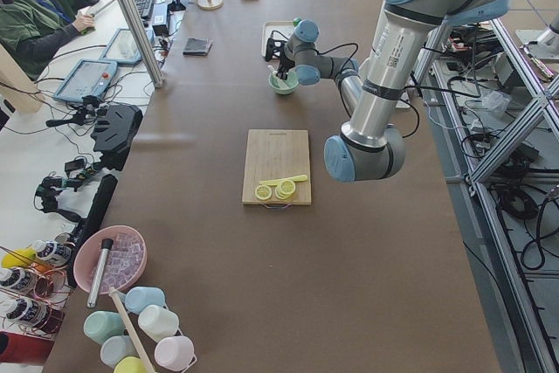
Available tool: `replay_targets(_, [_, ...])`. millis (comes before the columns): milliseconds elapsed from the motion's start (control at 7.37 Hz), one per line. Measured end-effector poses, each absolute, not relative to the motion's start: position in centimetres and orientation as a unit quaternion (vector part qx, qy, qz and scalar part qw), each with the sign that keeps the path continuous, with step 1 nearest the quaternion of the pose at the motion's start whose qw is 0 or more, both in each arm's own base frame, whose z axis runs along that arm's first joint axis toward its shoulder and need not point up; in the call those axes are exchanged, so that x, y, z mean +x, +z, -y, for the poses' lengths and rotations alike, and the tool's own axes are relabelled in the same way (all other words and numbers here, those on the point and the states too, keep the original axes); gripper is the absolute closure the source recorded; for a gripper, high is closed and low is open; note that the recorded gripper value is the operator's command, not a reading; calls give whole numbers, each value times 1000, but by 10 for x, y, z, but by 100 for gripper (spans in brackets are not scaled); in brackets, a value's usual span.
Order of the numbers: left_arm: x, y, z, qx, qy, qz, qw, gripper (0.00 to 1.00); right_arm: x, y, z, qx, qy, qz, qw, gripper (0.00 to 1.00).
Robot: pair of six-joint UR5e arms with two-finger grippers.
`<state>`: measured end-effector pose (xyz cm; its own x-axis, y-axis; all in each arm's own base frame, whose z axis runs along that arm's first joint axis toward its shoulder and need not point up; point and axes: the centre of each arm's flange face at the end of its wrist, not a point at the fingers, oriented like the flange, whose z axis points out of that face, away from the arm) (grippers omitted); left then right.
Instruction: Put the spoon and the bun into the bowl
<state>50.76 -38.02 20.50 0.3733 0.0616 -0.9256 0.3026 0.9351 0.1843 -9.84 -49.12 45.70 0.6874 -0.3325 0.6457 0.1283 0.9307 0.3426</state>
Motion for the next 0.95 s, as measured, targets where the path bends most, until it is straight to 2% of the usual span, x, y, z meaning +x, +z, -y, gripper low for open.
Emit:
replay_targets(679, [529, 205, 367, 178, -79, -546, 815, 2, -96, 458, 491, 138, -124, 370, 910, 0])
replay_targets(950, [514, 218, 372, 183, -42, -529, 828, 1, -81, 472, 491, 137, -108, 351, 920, 0])
